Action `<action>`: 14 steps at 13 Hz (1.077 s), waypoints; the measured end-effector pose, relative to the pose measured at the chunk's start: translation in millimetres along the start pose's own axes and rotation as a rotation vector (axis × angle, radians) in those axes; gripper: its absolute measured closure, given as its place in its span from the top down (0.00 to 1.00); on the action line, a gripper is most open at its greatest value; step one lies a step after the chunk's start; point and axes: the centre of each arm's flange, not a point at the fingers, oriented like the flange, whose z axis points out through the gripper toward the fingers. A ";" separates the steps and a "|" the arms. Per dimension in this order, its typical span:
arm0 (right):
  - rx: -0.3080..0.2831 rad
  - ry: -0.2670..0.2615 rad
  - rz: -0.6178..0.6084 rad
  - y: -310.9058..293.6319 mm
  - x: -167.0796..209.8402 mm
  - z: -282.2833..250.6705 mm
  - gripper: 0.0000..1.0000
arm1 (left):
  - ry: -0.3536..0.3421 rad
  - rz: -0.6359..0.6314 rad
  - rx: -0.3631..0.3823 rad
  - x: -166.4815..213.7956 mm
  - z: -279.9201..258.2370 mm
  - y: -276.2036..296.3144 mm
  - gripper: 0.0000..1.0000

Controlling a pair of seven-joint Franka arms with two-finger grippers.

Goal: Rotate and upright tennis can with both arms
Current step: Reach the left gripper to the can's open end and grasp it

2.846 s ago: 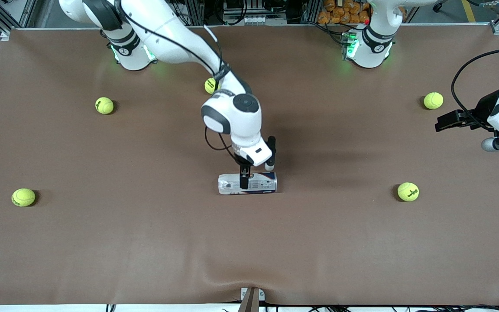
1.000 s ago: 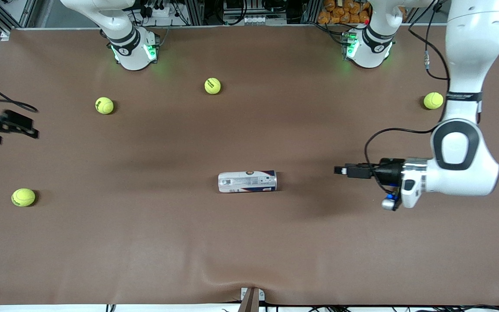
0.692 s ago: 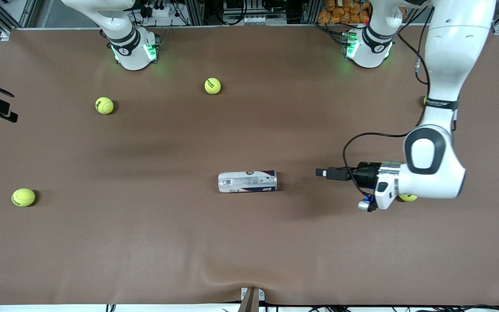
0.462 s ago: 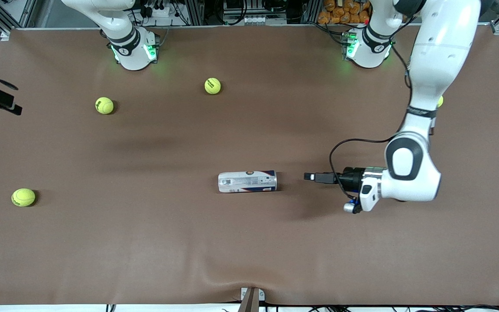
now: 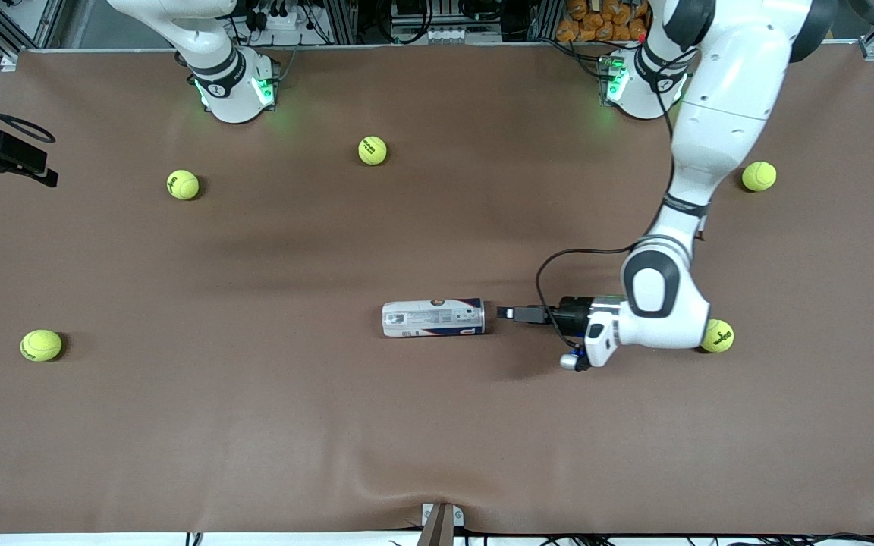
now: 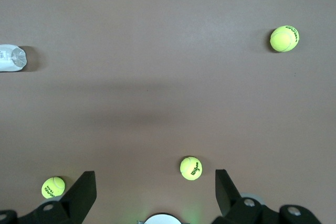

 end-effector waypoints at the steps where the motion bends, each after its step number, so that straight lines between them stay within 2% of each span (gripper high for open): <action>1: -0.001 0.000 -0.004 -2.1 0.1 -0.2 1.00 | -0.006 -0.003 -0.003 -1.2 9.0 -3.0 1.00; 5: -0.022 0.015 -0.004 -1.7 -2.5 -10.7 1.00 | -0.002 -0.030 -0.043 -1.0 25.0 -13.8 1.00; 9: -0.032 0.027 -0.002 -0.7 -3.1 -16.7 1.00 | 0.017 -0.026 -0.041 -2.2 52.1 -19.4 0.90; 10: -0.033 0.027 -0.002 -0.6 -3.1 -16.6 1.00 | 0.020 -0.013 -0.038 -2.2 55.6 -19.5 0.82; 11: -0.034 0.027 -0.001 -0.4 -3.1 -16.7 1.00 | 0.022 -0.005 -0.038 -1.9 56.4 -18.7 0.81; 13: -0.034 0.027 0.000 -0.4 -3.1 -16.6 1.00 | 0.029 0.008 -0.042 1.1 53.5 -13.2 0.58; 14: -0.034 0.027 0.000 -0.4 -3.1 -16.6 1.00 | 0.032 0.014 -0.044 2.7 51.9 -9.6 0.51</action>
